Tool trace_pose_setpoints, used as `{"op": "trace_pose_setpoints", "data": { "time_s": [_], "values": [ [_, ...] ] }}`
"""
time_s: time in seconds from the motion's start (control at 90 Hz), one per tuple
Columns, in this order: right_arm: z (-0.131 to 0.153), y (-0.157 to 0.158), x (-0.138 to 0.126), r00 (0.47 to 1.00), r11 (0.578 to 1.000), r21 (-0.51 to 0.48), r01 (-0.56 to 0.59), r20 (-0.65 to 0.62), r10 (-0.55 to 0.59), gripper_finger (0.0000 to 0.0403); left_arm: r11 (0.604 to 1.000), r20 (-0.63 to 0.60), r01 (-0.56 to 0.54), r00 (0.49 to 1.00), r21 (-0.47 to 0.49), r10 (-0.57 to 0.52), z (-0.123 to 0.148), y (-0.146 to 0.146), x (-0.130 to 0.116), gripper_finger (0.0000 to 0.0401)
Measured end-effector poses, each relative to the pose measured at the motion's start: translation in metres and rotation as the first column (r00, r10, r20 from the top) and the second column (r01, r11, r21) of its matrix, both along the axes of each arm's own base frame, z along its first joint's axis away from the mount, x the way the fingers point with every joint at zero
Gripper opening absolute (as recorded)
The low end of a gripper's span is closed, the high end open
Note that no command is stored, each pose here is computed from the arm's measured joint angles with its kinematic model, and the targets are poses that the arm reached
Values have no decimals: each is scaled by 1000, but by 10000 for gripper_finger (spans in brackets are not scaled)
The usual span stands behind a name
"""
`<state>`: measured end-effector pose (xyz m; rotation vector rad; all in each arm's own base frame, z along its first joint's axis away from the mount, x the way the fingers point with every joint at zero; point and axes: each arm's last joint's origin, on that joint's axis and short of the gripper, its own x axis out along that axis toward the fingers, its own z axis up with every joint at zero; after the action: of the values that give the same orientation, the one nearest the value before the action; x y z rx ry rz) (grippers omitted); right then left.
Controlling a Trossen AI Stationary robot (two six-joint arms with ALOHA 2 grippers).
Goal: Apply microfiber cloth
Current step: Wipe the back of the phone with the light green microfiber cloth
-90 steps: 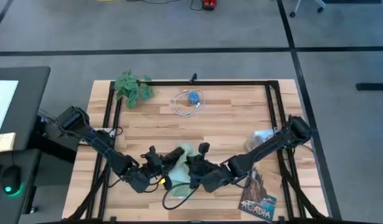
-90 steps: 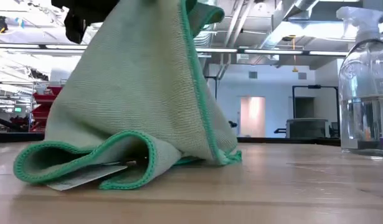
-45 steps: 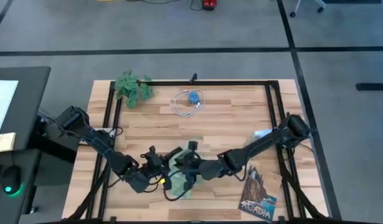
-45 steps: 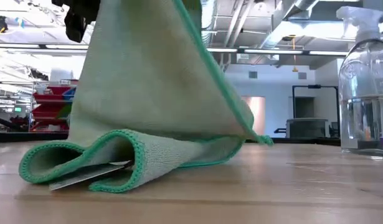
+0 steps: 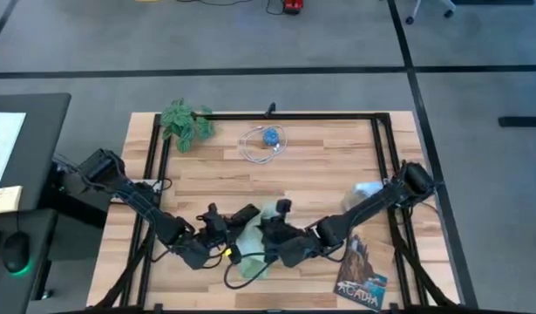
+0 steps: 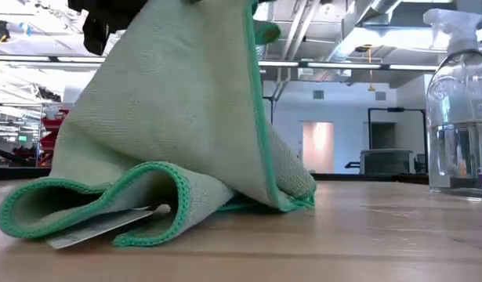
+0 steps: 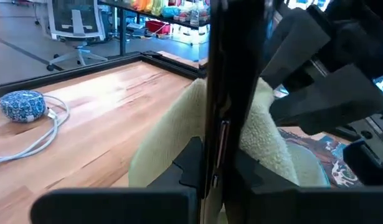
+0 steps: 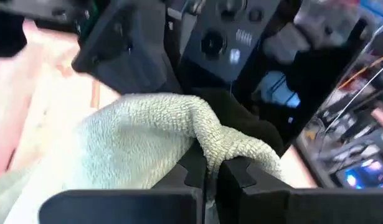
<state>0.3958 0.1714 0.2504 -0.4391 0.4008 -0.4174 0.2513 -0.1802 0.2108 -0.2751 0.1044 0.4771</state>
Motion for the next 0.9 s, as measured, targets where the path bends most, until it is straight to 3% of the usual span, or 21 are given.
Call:
{"op": "trace_pose_setpoints", "data": {
  "time_s": [0.178, 0.333, 0.511, 0.711, 0.9],
  "values": [
    [28, 4, 5, 992, 995, -103, -3, 123, 16, 0, 1000, 8, 13, 1000, -19, -13, 1, -1, 0, 11],
    [47, 3, 4, 989, 990, -140, 18, 148, 3, 0, 999, -7, 39, 999, -17, -39, 0, -2, 0, 11],
    [28, 7, -3, 1000, 994, -110, 10, 16, -8, 0, 999, -30, 39, 999, 4, -39, -4, -2, -1, 11],
    [-19, 1, -18, 992, 998, -15, 58, -115, -59, 0, 1000, -18, 7, 1000, 16, -7, -2, -1, -1, 11],
    [-35, 6, -21, 992, 995, 93, -47, -112, 57, 0, 1000, -11, 19, 1000, 5, -19, -1, -2, -1, 11]
  ]
}}
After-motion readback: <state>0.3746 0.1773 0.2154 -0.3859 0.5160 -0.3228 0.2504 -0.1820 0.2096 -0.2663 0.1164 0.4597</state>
